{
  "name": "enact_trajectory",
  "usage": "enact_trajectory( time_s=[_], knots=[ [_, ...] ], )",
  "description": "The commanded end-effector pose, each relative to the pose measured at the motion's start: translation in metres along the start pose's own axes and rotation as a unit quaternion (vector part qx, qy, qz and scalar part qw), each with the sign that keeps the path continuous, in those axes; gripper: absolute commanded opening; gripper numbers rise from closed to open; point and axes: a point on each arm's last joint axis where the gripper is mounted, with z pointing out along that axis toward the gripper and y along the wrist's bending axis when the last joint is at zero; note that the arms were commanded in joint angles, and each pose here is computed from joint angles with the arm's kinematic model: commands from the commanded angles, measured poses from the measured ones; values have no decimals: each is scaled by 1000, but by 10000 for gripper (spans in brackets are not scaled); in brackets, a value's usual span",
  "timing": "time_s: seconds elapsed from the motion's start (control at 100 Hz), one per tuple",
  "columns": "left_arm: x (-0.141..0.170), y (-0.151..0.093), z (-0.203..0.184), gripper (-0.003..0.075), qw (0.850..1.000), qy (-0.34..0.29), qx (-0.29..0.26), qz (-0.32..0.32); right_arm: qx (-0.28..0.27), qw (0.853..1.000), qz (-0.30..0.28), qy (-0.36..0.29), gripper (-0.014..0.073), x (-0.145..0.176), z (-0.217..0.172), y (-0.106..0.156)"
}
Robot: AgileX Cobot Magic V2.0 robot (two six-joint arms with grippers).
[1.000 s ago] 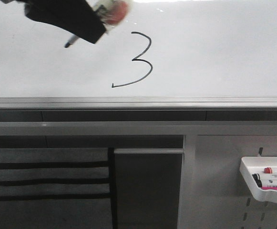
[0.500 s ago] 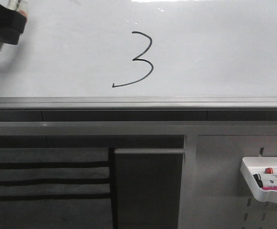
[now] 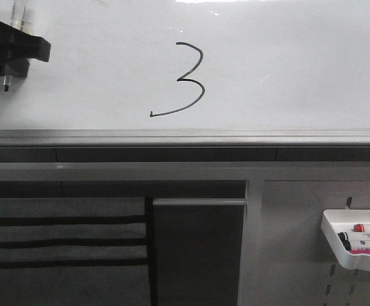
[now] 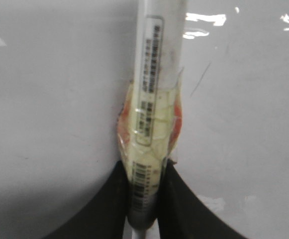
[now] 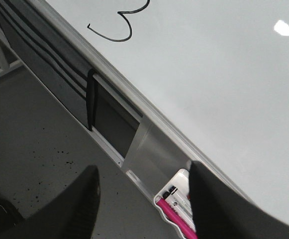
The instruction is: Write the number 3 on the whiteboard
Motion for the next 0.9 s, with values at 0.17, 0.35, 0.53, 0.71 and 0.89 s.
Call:
enact_trajectory(
  time_s=[0.17,0.35,0.53,0.71,0.89],
  knots=[
    [-21,-1,-6,188,999,-29,8,-14,22,999,12,-42,356,-11,-7,-4],
    [-23,1,-8,419,999,-31,9,-13,22,998,27,-44,356,-12,-7,-4],
    [-32,23,-33,424,999,-9,42,-31,68,988,129,-47,354,-9,-23,-3],
    [-39,44,-83,421,996,27,89,12,91,954,284,-42,354,2,-29,0],
    [-34,52,-138,420,993,89,51,50,100,943,318,-9,313,23,-16,3]
  ],
)
